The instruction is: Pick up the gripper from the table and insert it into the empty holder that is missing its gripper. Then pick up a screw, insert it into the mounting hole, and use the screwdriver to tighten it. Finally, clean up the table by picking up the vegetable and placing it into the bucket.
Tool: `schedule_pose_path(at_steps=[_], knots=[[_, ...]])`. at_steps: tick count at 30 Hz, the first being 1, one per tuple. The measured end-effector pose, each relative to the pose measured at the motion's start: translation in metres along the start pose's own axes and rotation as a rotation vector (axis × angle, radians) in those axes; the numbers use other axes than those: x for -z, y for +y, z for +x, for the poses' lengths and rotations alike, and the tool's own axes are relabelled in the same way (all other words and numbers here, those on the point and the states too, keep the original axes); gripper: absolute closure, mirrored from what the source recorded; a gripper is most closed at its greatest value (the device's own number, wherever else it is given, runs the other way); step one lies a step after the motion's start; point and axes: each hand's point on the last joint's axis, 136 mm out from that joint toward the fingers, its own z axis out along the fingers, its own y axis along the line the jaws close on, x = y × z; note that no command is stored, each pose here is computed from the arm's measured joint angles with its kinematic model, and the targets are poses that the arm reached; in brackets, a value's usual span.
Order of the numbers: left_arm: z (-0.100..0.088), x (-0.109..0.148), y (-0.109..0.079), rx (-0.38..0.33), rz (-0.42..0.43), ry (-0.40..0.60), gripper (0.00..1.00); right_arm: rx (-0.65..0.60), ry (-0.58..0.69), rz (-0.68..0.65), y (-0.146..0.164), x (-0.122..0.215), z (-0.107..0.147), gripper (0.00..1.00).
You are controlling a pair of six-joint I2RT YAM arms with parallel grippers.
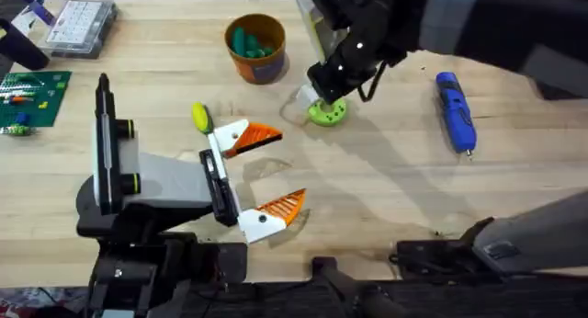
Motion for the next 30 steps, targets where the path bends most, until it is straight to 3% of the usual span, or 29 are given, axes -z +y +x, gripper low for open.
schedule_pose_path(at_steps=[13,30], knots=[[0.0,0.0,0.0,0.0,-0.002,0.0,0.013,0.028,0.043,0.011,-0.013,-0.037,-0.017,0.402],[0.0,0.0,0.001,0.0,-0.004,0.0,0.014,0.056,0.076,0.012,-0.016,-0.063,-0.014,0.402]])
